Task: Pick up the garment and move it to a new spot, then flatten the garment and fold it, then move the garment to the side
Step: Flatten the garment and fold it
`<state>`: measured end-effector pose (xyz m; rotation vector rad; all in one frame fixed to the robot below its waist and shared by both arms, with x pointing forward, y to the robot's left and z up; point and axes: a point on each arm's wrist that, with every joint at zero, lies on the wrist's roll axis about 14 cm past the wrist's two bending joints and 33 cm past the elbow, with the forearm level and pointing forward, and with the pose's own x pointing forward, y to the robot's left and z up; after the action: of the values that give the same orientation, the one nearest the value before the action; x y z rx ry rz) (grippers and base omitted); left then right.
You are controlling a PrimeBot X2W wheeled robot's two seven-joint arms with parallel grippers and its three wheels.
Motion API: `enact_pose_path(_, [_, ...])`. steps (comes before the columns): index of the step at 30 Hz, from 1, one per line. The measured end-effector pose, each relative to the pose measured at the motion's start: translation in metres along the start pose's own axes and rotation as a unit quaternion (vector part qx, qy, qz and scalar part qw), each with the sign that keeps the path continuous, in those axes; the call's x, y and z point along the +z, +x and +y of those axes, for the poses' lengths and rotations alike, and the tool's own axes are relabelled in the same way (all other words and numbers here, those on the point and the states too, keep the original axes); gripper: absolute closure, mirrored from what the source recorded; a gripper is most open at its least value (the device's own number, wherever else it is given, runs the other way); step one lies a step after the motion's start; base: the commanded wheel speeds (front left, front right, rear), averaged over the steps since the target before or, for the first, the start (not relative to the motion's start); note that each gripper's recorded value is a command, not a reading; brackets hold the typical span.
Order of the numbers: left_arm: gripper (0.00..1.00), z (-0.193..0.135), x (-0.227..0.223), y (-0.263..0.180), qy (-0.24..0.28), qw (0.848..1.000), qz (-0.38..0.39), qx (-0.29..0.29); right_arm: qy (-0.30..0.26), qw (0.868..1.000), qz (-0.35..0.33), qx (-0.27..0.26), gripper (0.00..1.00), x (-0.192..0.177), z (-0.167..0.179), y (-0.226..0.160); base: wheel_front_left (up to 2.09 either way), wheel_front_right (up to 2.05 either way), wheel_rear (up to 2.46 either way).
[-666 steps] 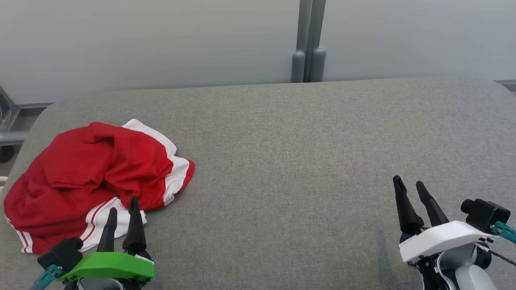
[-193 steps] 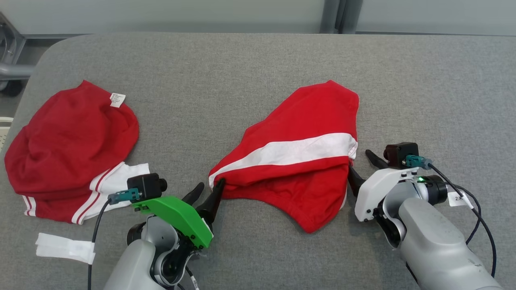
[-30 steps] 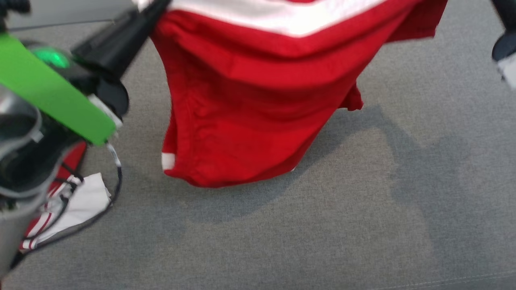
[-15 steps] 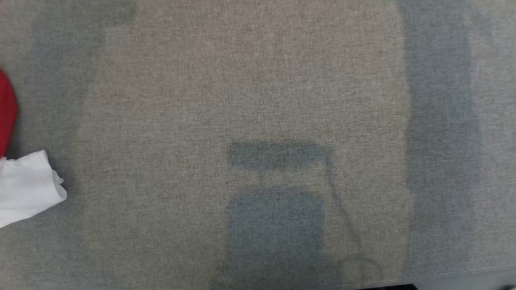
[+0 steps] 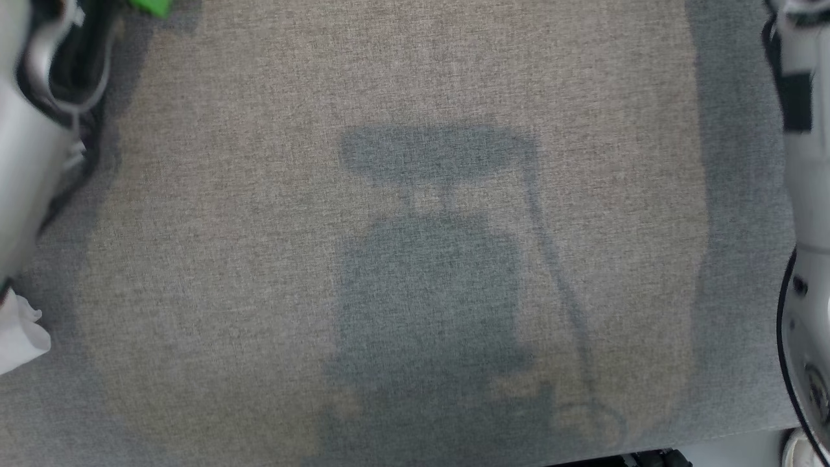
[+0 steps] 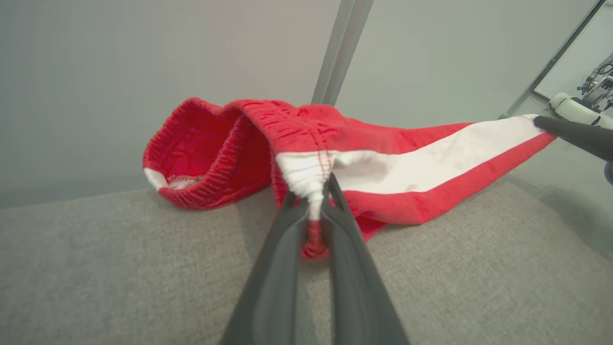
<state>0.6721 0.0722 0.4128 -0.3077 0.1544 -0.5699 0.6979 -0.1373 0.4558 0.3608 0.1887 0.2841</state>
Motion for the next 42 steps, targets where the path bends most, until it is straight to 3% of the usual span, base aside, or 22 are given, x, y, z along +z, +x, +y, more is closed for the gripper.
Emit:
enact_pose_path(3, [1.00, -0.004, -0.031, -0.020, -0.041, 0.999, 0.022, 0.014, 0.020, 0.999, 0.024, -0.019, 1.00, -0.034, -0.016, -0.034, 0.00, 0.00, 0.00])
enact_pose_path(8, [1.00, -0.035, -0.038, -0.046, -0.097, 0.995, 0.015, 0.000, 0.032, 0.998, 0.048, -0.029, 1.00, -0.060, -0.024, -0.090, 0.00, 0.00, 0.00])
enact_pose_path(22, [1.00, -0.118, -0.072, -0.207, -0.223, 0.973, 0.034, 0.054, 0.059, 0.990, 0.110, -0.071, 1.00, -0.076, -0.013, -0.265, 0.00, 0.00, 0.00])
enact_pose_path(26, [1.00, -0.147, -0.082, -0.248, -0.277, 0.956, 0.040, 0.083, 0.071, 0.987, 0.102, -0.100, 1.00, -0.064, -0.012, -0.315, 0.00, 0.00, 0.00])
enact_pose_path(29, [1.00, -0.174, -0.077, -0.267, -0.362, 0.927, 0.022, 0.096, 0.086, 0.985, 0.096, -0.118, 1.00, -0.055, -0.006, -0.350, 0.00, 0.00, 0.00])
enact_pose_path(33, [1.00, -0.171, -0.064, -0.279, -0.374, 0.922, 0.006, 0.101, 0.080, 0.990, 0.072, -0.095, 1.00, -0.033, 0.005, -0.344, 0.00, 0.00, 0.00])
enact_pose_path(40, [1.00, -0.148, -0.029, -0.239, -0.368, 0.926, -0.004, 0.080, 0.065, 0.995, 0.061, -0.033, 1.00, -0.014, 0.015, -0.264, 0.00, 0.00, 0.00])
enact_pose_path(42, [1.00, -0.138, -0.025, -0.225, -0.386, 0.918, -0.007, 0.089, 0.052, 0.996, 0.065, -0.021, 1.00, -0.013, 0.015, -0.235, 0.00, 0.00, 0.00])
